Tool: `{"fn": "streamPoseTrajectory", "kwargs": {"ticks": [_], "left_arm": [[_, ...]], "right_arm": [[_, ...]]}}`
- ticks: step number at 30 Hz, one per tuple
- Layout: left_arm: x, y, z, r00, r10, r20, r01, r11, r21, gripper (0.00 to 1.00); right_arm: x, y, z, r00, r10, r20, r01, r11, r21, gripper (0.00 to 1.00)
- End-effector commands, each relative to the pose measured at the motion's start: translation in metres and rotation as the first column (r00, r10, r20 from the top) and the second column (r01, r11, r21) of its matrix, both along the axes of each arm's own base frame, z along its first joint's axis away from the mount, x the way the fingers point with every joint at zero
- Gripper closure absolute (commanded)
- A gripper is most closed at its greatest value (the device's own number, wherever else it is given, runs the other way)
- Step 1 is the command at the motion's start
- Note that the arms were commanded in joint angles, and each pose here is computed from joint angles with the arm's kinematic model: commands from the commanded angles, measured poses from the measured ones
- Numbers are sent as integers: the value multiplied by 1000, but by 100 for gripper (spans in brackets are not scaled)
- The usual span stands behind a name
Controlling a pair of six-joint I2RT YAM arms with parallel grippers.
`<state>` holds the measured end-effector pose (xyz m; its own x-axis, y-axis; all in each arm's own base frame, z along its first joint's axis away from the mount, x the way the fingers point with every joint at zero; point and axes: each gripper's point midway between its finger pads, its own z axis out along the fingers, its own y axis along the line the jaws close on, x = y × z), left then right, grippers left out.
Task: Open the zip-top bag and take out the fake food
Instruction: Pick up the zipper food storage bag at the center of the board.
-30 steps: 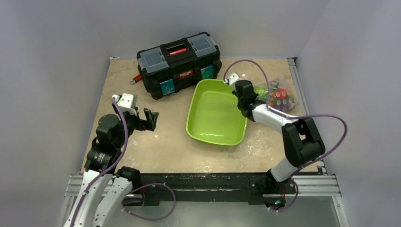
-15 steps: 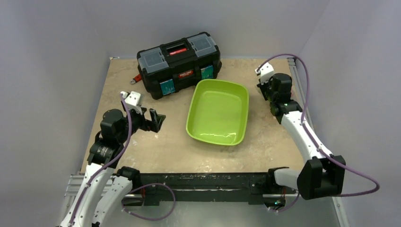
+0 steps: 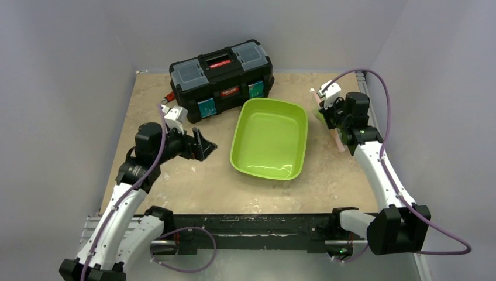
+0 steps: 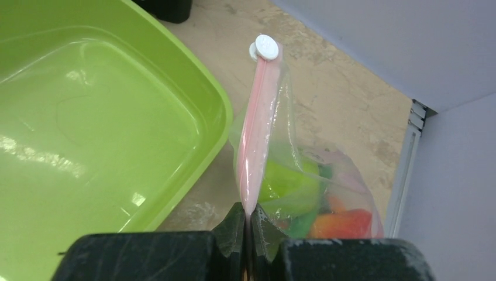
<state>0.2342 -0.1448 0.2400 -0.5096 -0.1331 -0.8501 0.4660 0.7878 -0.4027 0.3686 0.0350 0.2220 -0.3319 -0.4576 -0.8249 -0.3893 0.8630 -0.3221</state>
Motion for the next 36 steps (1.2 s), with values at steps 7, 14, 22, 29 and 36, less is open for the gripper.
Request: {"fn": "streamPoseTrajectory", "kwargs": {"ticks": [7,14,22,29,36], "left_arm": [[-14,-36,-9,973,5,-230,-36,990,-134,2],[-16,-51,-23,963,73,-260,-60,996,58,2],[5,-86,-32,967,91,-237,-40,976,213,6],[58,-98,-76,951,175,-254,-67,921,383,15],[76,-108,-126,917,183,-354,-26,914,405,36]], "right_arm": [[-2,25,20,989,142,47,-144,988,51,100],[-3,27,14,988,152,30,-154,987,54,100],[-4,30,11,986,168,24,-169,984,62,100],[-5,30,8,985,173,15,-173,983,63,100],[-4,32,6,983,185,12,-185,980,67,100]]}}
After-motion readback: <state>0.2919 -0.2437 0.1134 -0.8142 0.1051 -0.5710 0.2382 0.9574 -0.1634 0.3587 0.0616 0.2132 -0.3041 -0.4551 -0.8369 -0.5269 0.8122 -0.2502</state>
